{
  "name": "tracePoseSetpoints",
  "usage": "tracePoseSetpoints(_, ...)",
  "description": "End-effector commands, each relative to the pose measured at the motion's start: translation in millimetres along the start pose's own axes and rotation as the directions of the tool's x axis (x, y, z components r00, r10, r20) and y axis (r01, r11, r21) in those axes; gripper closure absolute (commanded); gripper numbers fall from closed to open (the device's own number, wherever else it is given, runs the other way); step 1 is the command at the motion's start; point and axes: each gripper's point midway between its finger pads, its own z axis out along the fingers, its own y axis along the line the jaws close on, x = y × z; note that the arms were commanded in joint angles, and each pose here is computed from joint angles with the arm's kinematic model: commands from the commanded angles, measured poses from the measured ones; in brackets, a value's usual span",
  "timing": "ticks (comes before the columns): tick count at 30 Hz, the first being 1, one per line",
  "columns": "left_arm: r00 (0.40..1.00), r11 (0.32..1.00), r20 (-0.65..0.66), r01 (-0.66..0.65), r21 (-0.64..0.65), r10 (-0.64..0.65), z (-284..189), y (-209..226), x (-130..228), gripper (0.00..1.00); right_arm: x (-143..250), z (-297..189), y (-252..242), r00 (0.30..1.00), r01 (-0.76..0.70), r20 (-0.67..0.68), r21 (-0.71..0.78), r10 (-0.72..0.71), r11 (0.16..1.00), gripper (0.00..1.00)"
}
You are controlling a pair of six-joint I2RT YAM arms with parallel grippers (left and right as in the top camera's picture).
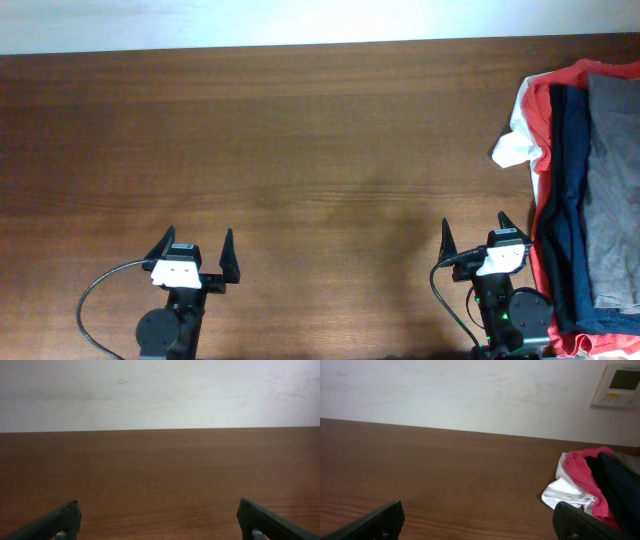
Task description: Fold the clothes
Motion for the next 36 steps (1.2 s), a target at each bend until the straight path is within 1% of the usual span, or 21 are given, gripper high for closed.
tracePoseSetpoints(1, 1.0, 1.0, -0.01, -0.02, -0.014, 0.02, 0, 2, 3, 0.01, 3, 0, 3, 1.0, 0.005, -0.005, -0.016, -0.005, 1.0, 0.02)
tracePoseSetpoints(13, 1.0, 1.0, -0.01, -0.02, -0.014, 0.02, 0, 2, 3, 0.01, 2, 0, 4, 1.0, 0.005, -0.003, -0.025, -0.005, 1.0, 0.02)
tracePoseSetpoints(15, 1.0, 1.0, -0.01, -0.02, -0.014, 0.02, 0, 2, 3, 0.01, -7, -1, 20, 0.999, 0.012, 0.038, -0.117, -0.007, 0.993, 0.02)
tracePoseSetpoints(17, 1.0, 1.0, -0.01, -0.02, -0.014, 0.02, 0, 2, 3, 0.01, -25, -5, 36, 0.993, 0.036, 0.117, -0.208, -0.012, 0.977, 0.02)
tracePoseSetpoints(18, 1.0, 1.0, -0.01, -0.02, -0.014, 0.02, 0, 2, 3, 0.01, -46, -11, 46, 0.978, 0.074, 0.208, -0.265, -0.018, 0.961, 0.01)
tracePoseSetpoints(19, 1.0, 1.0, -0.01, -0.02, -0.014, 0.02, 0, 2, 3, 0.01, -73, -20, 51, 0.953, 0.042, 0.298, -0.307, 0.054, 0.951, 0.02)
tracePoseSetpoints(20, 1.0, 1.0, -0.01, -0.02, -0.014, 0.02, 0, 2, 3, 0.01, -88, -25, 50, 0.935, -0.018, 0.329, -0.33, 0.133, 0.944, 0.02)
tracePoseSetpoints(21, 1.0, 1.0, -0.01, -0.02, -0.014, 0.02, 0, 2, 3, 0.01, -100, -30, 50, 0.921, -0.051, 0.346, -0.346, 0.178, 0.937, 0.02)
tracePoseSetpoints(22, 1.0, 1.0, -0.01, -0.02, -0.014, 0.02, 0, 2, 3, 0.01, -121, -38, 49, 0.904, -0.05, 0.382, -0.354, 0.193, 0.934, 0.02)
tracePoseSetpoints(23, 1.0, 1.0, -0.01, -0.02, -0.014, 0.02, 0, 2, 3, 0.01, -135, -45, 49, 0.892, -0.036, 0.411, -0.353, 0.189, 0.935, 0.02)
tracePoseSetpoints(25, 1.0, 1.0, -0.01, -0.02, -0.014, 0.02, 0, 2, 3, 0.01, -181, -70, 48, 0.844, 0.009, 0.506, -0.347, 0.179, 0.938, 0.01)
tracePoseSetpoints(26, 1.0, 1.0, -0.01, -0.02, -0.014, 0.02, 0, 2, 3, 0.0, -217, -94, 47, 0.8, 0.044, 0.575, -0.34, 0.17, 0.94, 0.02)
tracePoseSetpoints(29, 1.0, 1.0, -0.01, -0.02, -0.014, 0.02, 0, 2, 3, 0.01, -289, -153, 45, 0.736, 0.077, 0.658, -0.316, 0.16, 0.946, 0.02)
tracePoseSetpoints(31, 1.0, 1.0, -0.01, -0.02, -0.014, 0.02, 0, 2, 3, 0.01, -345, -201, 34, 0.658, 0.093, 0.744, -0.231, 0.114, 0.969, 0.02)
tracePoseSetpoints(32, 1.0, 1.0, -0.01, -0.02, -0.014, 0.02, 0, 2, 3, 0.01, -376, -221, 31, 0.637, 0.105, 0.766, -0.193, 0.083, 0.975, 0.02)
tracePoseSetpoints(33, 1.0, 1.0, -0.009, -0.02, -0.013, 0.02, 0, 2, 3, 0.01, -397, -226, 29, 0.661, 0.103, 0.747, -0.186, 0.072, 0.977, 0.01)
tracePoseSetpoints(35, 1.0, 1.0, -0.01, -0.02, -0.014, 0.02, 0, 2, 3, 0.01, -428, -212, 26, 0.765, 0.069, 0.639, -0.202, 0.078, 0.977, 0.02)
tracePoseSetpoints(36, 1.0, 1.0, -0.01, -0.02, -0.014, 0.02, 0, 2, 3, 0.01, -437, -201, 24, 0.81, 0.048, 0.58, -0.209, 0.084, 0.977, 0.01)
